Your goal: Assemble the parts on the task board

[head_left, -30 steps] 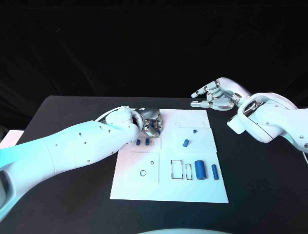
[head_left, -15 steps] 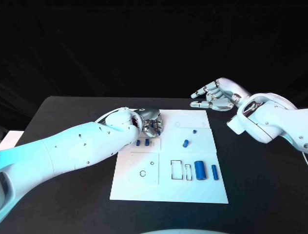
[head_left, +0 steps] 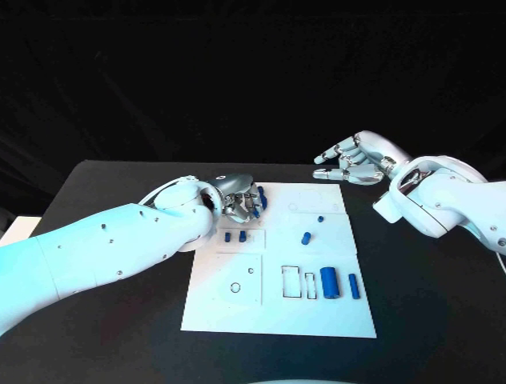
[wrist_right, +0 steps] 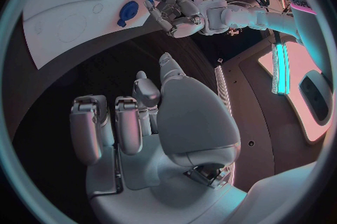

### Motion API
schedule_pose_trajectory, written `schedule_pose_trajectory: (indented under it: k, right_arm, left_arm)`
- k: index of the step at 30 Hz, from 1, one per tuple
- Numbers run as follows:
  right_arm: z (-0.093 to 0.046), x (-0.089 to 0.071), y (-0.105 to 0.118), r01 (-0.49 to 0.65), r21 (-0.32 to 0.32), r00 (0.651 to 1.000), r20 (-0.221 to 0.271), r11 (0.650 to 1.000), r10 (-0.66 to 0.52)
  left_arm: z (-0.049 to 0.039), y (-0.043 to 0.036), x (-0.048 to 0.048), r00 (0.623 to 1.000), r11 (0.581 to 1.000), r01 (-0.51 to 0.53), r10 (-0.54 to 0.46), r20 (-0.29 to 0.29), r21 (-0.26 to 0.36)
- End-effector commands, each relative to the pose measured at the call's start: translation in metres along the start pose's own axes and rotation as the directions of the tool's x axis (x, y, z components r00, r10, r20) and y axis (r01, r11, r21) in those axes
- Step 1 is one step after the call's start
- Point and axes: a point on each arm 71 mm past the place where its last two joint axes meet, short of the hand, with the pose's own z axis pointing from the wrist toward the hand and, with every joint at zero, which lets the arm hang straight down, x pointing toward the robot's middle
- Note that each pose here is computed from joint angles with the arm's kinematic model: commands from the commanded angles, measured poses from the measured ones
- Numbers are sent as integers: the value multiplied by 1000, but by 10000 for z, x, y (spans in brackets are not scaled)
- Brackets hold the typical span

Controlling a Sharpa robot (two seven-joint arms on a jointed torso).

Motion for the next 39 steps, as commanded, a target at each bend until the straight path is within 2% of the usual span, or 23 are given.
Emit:
schedule_pose_trajectory:
  k: [1, 5, 9, 18, 27, 39]
  right_arm:
    - [0, 16, 2, -1, -8, 1000, -14, 1000, 0]
    - [-6, 19, -10, -1, -5, 1000, -15, 1000, 1]
    - [-12, 23, -18, -2, -3, 1000, -16, 1000, 2]
    - [-12, 33, -18, -3, -3, 1000, -18, 1000, 3]
    - [-10, 38, -15, -3, -5, 1000, -18, 1000, 3]
    - [-8, 43, -9, -3, -6, 1000, -19, 1000, 3]
  left_arm:
    - [-51, 24, -63, 998, 999, 53, -52, 37, -12]
    - [-158, 135, -140, 996, 997, 70, -68, 55, -34]
    - [-223, 241, -167, 997, 995, 74, -71, 44, -62]
    - [-250, 369, -141, 998, 992, 66, -67, -10, -110]
    - [-223, 406, -72, 998, 991, 54, -59, -37, -125]
    - [-166, 372, -46, 998, 991, 56, -59, -23, -118]
